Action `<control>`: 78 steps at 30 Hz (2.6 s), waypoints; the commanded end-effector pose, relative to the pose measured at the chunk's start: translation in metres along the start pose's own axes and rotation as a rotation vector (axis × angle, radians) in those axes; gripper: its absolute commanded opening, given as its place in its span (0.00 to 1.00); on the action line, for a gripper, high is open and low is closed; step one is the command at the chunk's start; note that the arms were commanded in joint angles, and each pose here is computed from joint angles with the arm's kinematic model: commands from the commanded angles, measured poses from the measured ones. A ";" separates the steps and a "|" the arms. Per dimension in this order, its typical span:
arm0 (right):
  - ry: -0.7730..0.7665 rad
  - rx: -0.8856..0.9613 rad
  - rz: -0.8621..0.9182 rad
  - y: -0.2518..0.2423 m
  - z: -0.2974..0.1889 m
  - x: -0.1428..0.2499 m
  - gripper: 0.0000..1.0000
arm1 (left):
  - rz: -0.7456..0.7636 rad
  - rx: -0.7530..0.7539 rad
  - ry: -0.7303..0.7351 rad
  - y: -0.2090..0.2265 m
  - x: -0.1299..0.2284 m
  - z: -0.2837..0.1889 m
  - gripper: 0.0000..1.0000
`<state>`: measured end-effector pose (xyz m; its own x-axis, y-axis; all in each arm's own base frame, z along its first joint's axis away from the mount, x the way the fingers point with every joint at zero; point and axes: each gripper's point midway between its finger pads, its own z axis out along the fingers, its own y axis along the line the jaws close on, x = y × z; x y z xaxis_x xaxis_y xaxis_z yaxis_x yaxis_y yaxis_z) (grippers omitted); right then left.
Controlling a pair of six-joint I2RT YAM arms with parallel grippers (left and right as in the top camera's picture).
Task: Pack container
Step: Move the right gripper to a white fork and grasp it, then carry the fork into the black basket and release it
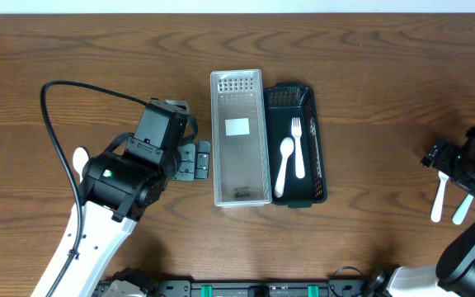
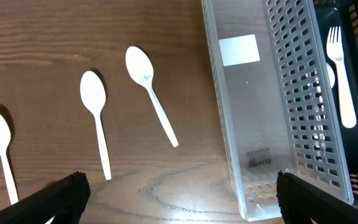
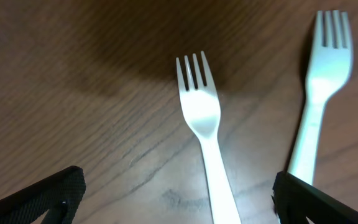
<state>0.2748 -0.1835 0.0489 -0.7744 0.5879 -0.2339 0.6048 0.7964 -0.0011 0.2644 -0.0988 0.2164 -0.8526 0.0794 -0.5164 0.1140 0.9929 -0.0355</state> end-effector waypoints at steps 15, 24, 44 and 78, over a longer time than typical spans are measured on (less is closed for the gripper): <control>0.154 0.002 -0.025 -0.002 0.062 0.022 0.92 | 0.000 -0.017 0.006 0.004 0.001 0.001 0.98; 0.159 -0.023 -0.005 0.003 0.062 0.023 0.45 | 0.000 -0.017 0.006 0.004 0.001 0.001 0.98; 0.161 -0.037 0.041 0.006 0.062 0.023 0.13 | 0.001 -0.017 0.005 0.004 0.001 0.001 0.98; -0.059 -0.435 -0.555 0.308 -0.152 0.073 0.01 | 0.001 -0.017 0.006 0.004 0.001 0.001 0.98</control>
<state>0.3800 0.1085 0.1926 -0.9121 0.0863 -0.4007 -0.0232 0.9651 0.2607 0.2638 -0.0985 0.2160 -0.8541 0.0801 -0.5140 0.1139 0.9929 -0.0345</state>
